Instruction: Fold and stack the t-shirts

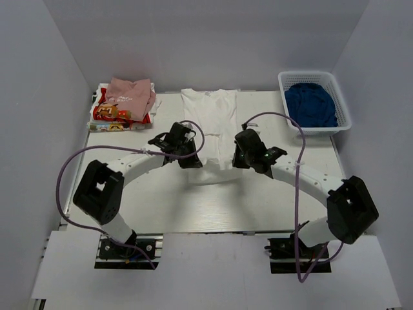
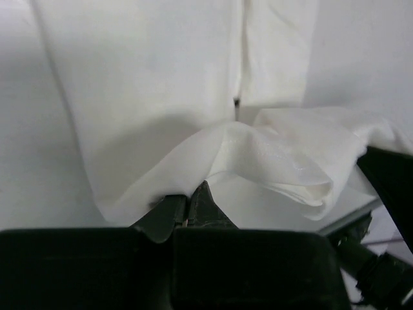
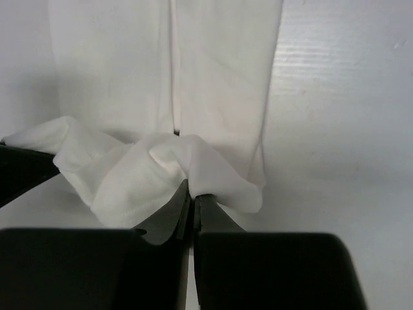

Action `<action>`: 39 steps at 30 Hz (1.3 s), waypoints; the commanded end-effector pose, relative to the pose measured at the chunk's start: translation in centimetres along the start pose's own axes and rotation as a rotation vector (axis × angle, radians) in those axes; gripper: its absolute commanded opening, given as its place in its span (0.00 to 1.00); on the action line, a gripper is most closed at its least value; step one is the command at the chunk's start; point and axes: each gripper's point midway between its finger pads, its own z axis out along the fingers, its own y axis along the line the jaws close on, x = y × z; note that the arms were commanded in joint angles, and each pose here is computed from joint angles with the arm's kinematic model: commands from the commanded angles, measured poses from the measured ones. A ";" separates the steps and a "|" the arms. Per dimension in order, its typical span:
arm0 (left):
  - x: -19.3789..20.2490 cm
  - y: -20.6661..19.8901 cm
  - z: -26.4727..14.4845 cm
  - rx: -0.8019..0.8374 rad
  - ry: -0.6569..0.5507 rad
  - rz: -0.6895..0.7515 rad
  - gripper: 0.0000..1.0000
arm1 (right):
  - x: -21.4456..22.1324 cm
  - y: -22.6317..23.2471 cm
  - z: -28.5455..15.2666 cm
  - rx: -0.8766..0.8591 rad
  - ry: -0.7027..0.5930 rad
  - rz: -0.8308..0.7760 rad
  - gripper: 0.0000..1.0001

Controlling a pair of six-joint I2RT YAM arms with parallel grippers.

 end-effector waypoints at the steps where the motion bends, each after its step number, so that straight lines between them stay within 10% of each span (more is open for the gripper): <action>1: -5.4 -0.2 -0.1 -0.019 -0.113 -0.043 0.00 | -5.6 0.3 1.1 0.044 -0.155 0.010 0.00; 23: -13.7 2.9 2.8 -0.048 -0.191 -0.062 0.00 | -11.3 0.8 11.9 -0.040 -0.063 0.008 0.02; 24: -14.0 2.7 2.9 -0.046 -0.194 -0.052 0.06 | -11.1 0.8 12.4 -0.048 -0.058 -0.005 0.09; 25: -14.1 2.3 2.7 -0.028 -0.192 -0.048 0.55 | -11.6 0.6 12.4 -0.048 -0.063 -0.005 0.17; 29: -14.6 1.5 2.2 0.014 -0.193 -0.024 0.95 | -12.6 1.7 11.6 -0.103 -0.072 -0.043 0.42; 33: -14.4 1.4 -0.3 0.009 -0.239 -0.017 1.00 | -12.3 2.9 9.8 -0.179 -0.072 -0.076 0.90; 39: -9.9 3.2 -3.5 0.001 -0.252 -0.017 1.00 | -9.5 3.7 6.4 -0.254 -0.040 -0.098 0.90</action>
